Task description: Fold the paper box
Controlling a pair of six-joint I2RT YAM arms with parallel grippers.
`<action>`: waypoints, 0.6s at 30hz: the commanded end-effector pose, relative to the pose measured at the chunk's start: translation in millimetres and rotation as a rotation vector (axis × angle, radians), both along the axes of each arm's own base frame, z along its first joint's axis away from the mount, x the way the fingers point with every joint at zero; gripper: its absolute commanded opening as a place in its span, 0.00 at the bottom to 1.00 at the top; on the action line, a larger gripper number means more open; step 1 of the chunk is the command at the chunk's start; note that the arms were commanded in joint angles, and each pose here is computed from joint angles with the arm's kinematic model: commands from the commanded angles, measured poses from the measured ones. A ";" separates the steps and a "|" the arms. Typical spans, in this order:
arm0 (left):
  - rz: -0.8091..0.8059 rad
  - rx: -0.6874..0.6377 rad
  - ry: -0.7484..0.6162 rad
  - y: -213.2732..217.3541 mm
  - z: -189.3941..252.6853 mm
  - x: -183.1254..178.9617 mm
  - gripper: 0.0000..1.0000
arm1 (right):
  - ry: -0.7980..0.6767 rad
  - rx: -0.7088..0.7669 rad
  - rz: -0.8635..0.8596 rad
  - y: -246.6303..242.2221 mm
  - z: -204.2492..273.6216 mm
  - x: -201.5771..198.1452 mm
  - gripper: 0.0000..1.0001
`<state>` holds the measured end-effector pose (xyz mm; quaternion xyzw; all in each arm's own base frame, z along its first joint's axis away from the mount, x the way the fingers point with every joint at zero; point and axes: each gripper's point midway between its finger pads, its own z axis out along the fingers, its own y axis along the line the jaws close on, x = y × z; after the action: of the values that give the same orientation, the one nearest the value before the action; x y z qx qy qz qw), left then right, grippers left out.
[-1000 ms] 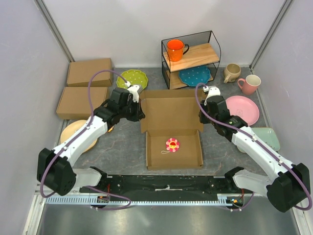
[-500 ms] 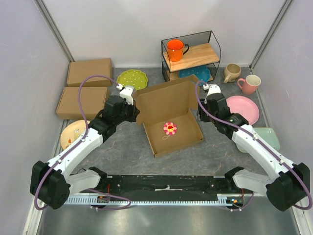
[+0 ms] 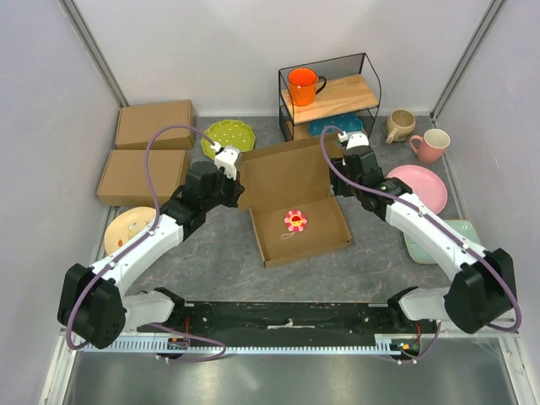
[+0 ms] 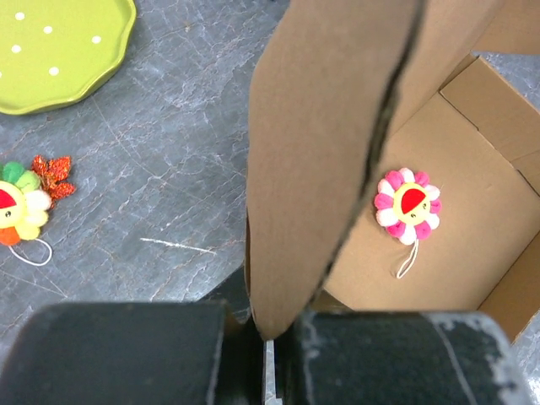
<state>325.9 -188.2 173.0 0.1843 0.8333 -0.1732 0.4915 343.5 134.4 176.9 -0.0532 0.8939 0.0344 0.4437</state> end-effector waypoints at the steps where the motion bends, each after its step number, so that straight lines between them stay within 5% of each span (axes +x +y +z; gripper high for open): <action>1: -0.059 0.015 -0.087 -8.3 17.4 11.5 0.02 | -0.074 -0.002 -0.007 3.7 18.4 31.0 0.67; 18: -0.066 0.024 -0.097 -10.1 17.7 12.7 0.02 | -0.043 0.003 0.008 8.4 1.1 59.5 0.56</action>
<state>330.0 -191.9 173.1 0.2034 0.8254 -0.1721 0.4977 389.4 135.1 165.1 -0.0523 0.8955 0.0209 0.4415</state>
